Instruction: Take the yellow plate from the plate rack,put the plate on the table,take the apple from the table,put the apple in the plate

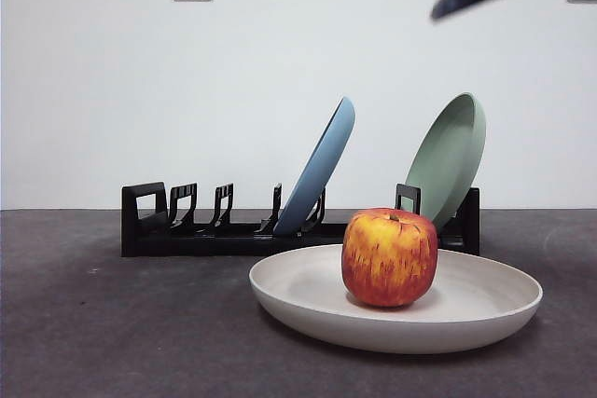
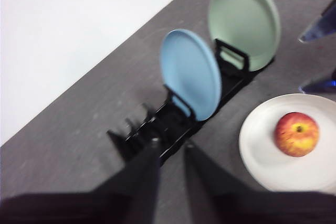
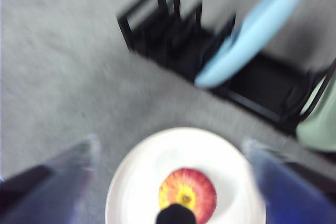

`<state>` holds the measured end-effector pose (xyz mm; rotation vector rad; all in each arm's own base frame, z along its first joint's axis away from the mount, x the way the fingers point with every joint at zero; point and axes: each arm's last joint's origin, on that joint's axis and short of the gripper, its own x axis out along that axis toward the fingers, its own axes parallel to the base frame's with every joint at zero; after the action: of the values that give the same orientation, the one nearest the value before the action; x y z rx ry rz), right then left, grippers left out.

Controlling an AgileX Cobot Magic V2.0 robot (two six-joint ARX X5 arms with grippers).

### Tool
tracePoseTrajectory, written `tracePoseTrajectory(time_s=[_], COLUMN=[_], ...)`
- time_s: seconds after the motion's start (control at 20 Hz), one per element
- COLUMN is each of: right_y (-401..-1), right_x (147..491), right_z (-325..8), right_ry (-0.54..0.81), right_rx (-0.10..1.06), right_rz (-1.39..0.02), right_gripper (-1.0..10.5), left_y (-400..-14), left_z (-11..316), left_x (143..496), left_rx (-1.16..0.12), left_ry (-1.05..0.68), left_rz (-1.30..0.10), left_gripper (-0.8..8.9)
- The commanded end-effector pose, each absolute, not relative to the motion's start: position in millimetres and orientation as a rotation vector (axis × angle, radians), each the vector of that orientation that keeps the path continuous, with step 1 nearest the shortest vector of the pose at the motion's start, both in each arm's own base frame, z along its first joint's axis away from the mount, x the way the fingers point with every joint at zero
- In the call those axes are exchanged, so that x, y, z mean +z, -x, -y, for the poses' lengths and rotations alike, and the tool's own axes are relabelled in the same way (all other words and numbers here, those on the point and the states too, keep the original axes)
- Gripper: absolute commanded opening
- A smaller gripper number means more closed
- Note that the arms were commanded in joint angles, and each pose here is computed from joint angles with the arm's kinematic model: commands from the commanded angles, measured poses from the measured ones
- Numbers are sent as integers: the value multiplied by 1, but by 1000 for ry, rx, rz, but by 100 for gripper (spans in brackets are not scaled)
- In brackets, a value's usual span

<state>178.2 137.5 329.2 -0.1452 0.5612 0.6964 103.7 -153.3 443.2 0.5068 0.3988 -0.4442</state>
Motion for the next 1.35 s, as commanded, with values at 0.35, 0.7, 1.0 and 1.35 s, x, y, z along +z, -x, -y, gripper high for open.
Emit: tracePoseTrajectory(time_s=[0.35, 0.7, 1.0, 1.35], right_y=[-153, -136, -110, -107], right_x=[350, 314, 253, 236], right_z=[-114, -101, -85, -85], right_ry=[162, 111, -12, -48], right_rx=[614, 583, 552, 539], right_rz=[-471, -483, -433, -492], right_gripper=[-9, -10, -11, 1], left_y=[-114, -97, -84, -84], left_z=[150, 124, 106, 107], left_x=[435, 348, 264, 242], left_rx=[-500, -508, -537, -525], left_ry=[-516, -362, -224, -187], left_rz=[-375, -284, -319, -364], left_gripper=[-9, -10, -10, -3])
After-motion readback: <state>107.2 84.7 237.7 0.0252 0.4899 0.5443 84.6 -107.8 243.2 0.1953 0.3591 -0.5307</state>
